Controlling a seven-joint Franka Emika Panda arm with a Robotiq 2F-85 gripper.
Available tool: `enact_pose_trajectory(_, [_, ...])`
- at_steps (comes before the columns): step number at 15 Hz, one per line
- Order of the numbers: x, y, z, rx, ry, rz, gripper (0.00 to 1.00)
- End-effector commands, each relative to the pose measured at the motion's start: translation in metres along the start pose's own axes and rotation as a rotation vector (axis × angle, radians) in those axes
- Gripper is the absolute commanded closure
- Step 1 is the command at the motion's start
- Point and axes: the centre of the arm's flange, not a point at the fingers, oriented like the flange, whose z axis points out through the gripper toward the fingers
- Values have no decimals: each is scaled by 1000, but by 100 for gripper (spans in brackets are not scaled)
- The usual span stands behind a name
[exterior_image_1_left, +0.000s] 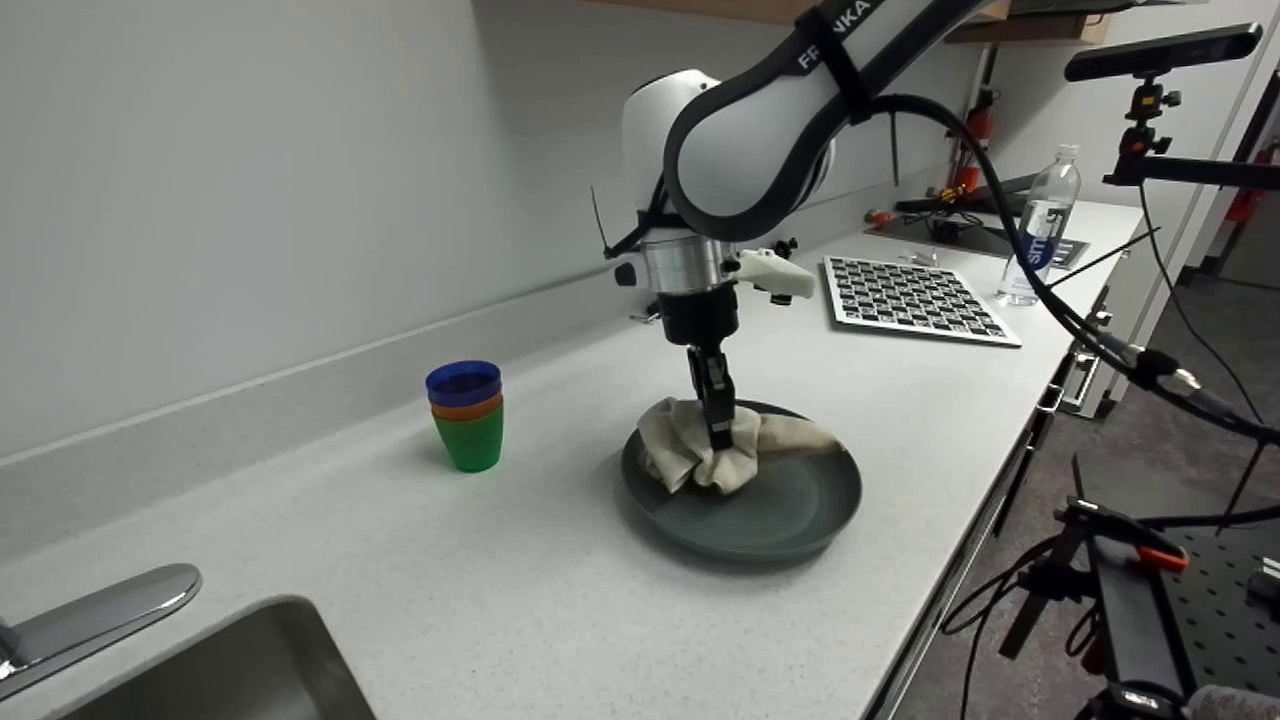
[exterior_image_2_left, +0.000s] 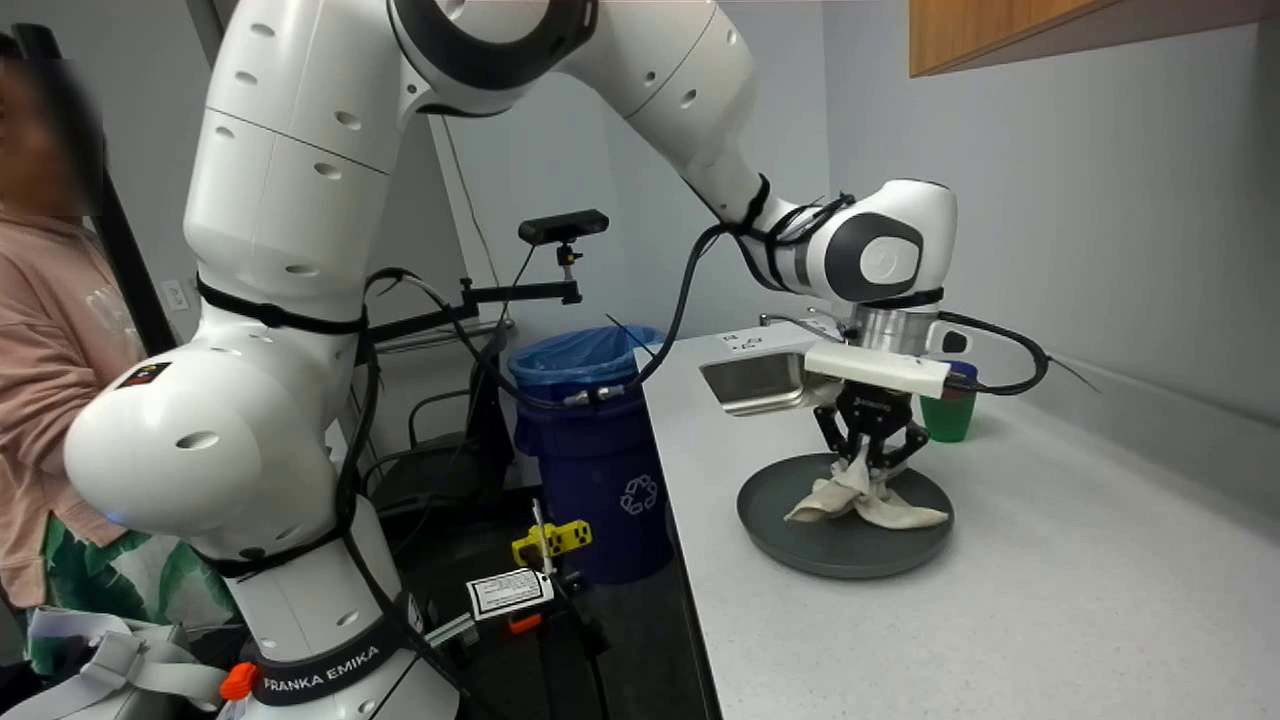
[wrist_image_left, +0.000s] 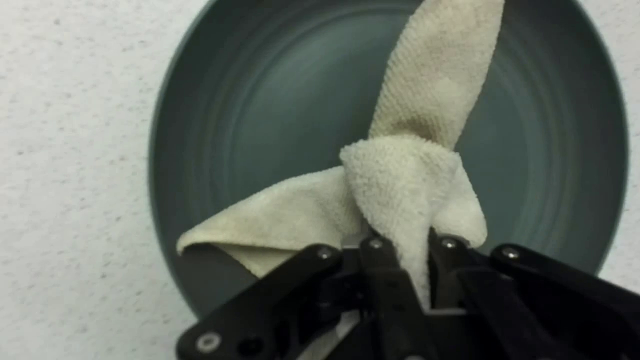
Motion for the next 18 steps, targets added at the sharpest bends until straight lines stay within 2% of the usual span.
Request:
enact_pose_trajectory(1, [-9, 16, -7, -150, 19, 43, 96])
enact_pose_trajectory(3, [-20, 25, -7, -160, 0, 88, 96])
enact_pose_trajectory(6, [-33, 30, -3, -111, -41, 149, 96])
enact_pose_trajectory(11, [-34, 23, 7, -9, -112, 127, 96])
enact_pose_trajectory(15, [-19, 21, -2, 90, -78, 96, 96])
enact_pose_trajectory(18, [-10, 32, -15, 135, -13, 103, 96])
